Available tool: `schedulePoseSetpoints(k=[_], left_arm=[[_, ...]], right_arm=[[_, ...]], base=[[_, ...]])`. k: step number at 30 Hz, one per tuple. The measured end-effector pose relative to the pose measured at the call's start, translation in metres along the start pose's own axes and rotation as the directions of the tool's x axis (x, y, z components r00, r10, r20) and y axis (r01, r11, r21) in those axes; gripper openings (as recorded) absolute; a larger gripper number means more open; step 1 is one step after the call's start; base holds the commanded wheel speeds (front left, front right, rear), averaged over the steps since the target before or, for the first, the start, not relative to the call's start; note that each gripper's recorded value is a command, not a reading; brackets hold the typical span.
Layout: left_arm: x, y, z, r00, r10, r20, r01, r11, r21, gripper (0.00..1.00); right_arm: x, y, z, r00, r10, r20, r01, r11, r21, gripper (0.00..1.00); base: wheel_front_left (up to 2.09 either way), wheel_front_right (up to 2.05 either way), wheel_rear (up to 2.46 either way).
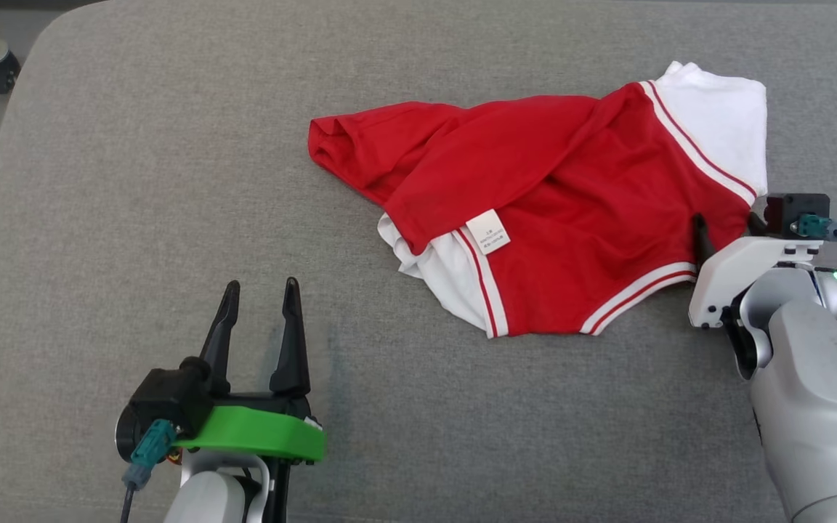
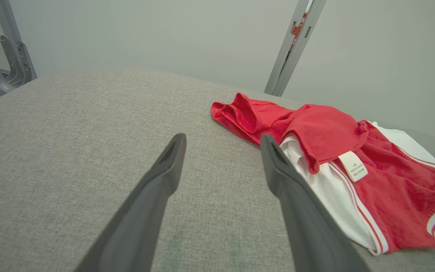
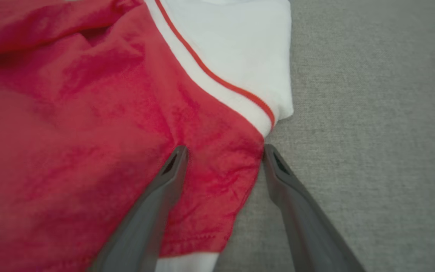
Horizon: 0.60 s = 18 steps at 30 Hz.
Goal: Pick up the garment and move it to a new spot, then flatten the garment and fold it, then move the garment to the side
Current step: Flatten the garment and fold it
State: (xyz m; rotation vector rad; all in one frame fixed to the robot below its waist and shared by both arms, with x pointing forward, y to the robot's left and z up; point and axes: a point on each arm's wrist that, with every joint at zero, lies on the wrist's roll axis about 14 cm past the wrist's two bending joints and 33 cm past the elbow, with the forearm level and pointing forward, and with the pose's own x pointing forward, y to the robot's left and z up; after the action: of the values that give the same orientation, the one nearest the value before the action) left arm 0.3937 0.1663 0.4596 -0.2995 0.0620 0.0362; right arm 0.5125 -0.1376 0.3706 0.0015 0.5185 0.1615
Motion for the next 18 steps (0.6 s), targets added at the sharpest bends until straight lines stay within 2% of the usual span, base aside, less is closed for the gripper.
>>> schedulePoseSetpoints(k=[1, 3, 5, 6, 11, 18], left_arm=[[-0.001, 0.003, 0.000, 1.000, 0.008, -0.002, -0.008, 1.000, 0.001, 1.00], [-0.002, 0.006, -0.001, 1.000, 0.019, -0.003, -0.019, 1.000, 0.003, 1.00], [-0.003, 0.008, 0.000, 1.000, 0.024, -0.003, -0.024, 1.000, 0.004, 1.00], [-0.003, 0.008, 0.000, 1.000, 0.026, -0.003, -0.026, 1.000, 0.005, 1.00], [-0.004, 0.008, -0.001, 1.000, 0.025, -0.004, -0.025, 1.000, 0.005, 1.00], [-0.003, 0.008, -0.003, 1.000, 0.027, -0.012, -0.027, 1.000, 0.010, 1.00]], right_arm=[[0.003, 0.003, -0.001, 1.000, 0.009, -0.009, -0.008, 1.000, 0.000, 1.00], [0.007, 0.007, -0.003, 0.999, 0.023, -0.024, -0.023, 1.000, -0.001, 0.46], [0.010, 0.010, -0.002, 0.999, 0.035, -0.029, -0.035, 0.999, -0.008, 0.23], [0.011, 0.011, -0.001, 0.999, 0.040, -0.030, -0.041, 0.999, -0.020, 0.00], [0.013, -0.003, 0.008, 1.000, 0.029, -0.008, -0.030, 0.997, -0.074, 0.00], [0.015, -0.060, 0.033, 0.996, -0.078, 0.051, 0.086, 0.980, -0.180, 0.00]], base=[[0.00, 0.00, 0.00], [0.00, 0.00, 0.00], [0.00, 0.00, 0.00], [0.00, 0.00, 0.00], [0.00, 0.00, 0.00], [0.00, 0.00, 0.00]])
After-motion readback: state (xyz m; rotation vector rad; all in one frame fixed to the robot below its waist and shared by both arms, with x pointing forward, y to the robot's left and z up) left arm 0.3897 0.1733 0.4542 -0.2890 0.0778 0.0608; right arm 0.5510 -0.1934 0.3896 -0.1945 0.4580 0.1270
